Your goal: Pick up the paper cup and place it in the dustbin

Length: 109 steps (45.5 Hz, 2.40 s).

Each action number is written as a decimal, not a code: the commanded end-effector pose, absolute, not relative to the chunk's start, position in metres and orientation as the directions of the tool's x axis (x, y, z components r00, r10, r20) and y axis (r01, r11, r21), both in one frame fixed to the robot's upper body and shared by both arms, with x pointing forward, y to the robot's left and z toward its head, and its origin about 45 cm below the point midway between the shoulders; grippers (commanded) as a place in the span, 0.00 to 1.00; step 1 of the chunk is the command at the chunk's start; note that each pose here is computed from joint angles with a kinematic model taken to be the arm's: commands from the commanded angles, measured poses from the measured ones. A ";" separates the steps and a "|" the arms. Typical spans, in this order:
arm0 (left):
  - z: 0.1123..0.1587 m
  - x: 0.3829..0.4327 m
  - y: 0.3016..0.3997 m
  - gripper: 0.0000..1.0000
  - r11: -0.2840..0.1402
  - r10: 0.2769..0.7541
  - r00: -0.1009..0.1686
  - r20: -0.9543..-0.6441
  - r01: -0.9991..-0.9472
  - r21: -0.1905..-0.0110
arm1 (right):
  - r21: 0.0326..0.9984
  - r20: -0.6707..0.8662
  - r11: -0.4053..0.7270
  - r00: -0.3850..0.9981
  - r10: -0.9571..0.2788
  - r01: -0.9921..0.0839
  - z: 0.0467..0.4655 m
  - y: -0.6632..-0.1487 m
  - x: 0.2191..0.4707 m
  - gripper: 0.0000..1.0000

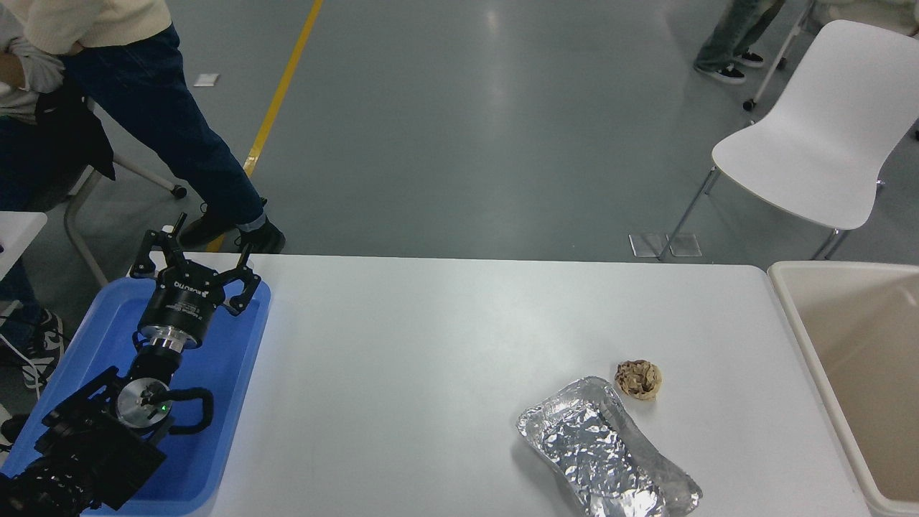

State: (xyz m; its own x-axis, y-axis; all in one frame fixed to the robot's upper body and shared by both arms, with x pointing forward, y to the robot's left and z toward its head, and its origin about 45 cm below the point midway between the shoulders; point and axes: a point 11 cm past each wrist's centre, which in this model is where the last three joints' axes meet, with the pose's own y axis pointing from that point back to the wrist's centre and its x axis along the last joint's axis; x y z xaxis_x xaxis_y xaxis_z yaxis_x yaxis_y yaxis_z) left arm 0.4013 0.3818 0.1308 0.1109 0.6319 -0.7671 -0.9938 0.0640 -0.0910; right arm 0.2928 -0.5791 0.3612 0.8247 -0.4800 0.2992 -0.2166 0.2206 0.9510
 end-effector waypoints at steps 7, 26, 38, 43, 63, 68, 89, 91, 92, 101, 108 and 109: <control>0.1314 0.4020 0.3809 1.00 0.065 0.631 0.113 -0.768 -0.994 -0.093 | 0.922 0.378 0.276 0.785 -0.490 -0.272 0.289 -0.604 0.284 0.00; 0.1308 0.4015 0.3809 1.00 0.065 0.632 0.112 -0.767 -0.994 -0.092 | 0.835 0.537 0.438 0.666 -0.517 -0.333 0.201 -0.640 0.277 0.00; 0.1309 0.4014 0.3809 1.00 0.065 0.630 0.113 -0.768 -0.994 -0.093 | 0.769 0.626 0.506 0.621 -0.472 -0.390 0.150 -0.637 0.281 0.00; 0.1308 0.4015 0.3809 1.00 0.065 0.632 0.112 -0.767 -0.994 -0.092 | 0.732 0.666 0.543 0.601 -0.442 -0.411 0.147 -0.642 0.278 0.00; 0.1310 0.4016 0.3807 1.00 0.065 0.630 0.113 -0.768 -0.994 -0.093 | 0.653 0.746 0.589 0.538 -0.392 -0.476 0.135 -0.638 0.280 0.00; 0.1308 0.4015 0.3809 1.00 0.065 0.632 0.112 -0.767 -0.994 -0.092 | 0.640 0.758 0.590 0.530 -0.380 -0.492 0.133 -0.635 0.284 0.00; 0.1308 0.4015 0.3809 1.00 0.065 0.632 0.112 -0.767 -0.994 -0.092 | 0.532 0.840 0.627 0.449 -0.304 -0.570 0.142 -0.634 0.295 1.00; 0.1308 0.4015 0.3809 1.00 0.065 0.632 0.112 -0.767 -0.994 -0.092 | 0.524 0.846 0.628 0.438 -0.305 -0.576 0.140 -0.633 0.295 1.00; 0.1308 0.4015 0.3810 1.00 0.064 0.631 0.112 -0.768 -0.994 -0.092 | 0.523 0.847 0.628 0.434 -0.308 -0.576 0.139 -0.633 0.294 1.00; 0.1308 0.4015 0.3810 1.00 0.064 0.631 0.112 -0.768 -0.994 -0.092 | 0.524 0.847 0.627 0.430 -0.312 -0.577 0.139 -0.632 0.294 1.00; 0.1313 0.4020 0.3807 1.00 0.066 0.631 0.113 -0.768 -0.994 -0.092 | 0.526 0.845 0.628 0.432 -0.314 -0.574 0.139 -0.633 0.293 1.00; 0.1314 0.4020 0.3806 1.00 0.067 0.630 0.115 -0.768 -0.993 -0.094 | 0.527 0.845 0.627 0.432 -0.315 -0.574 0.139 -0.632 0.294 1.00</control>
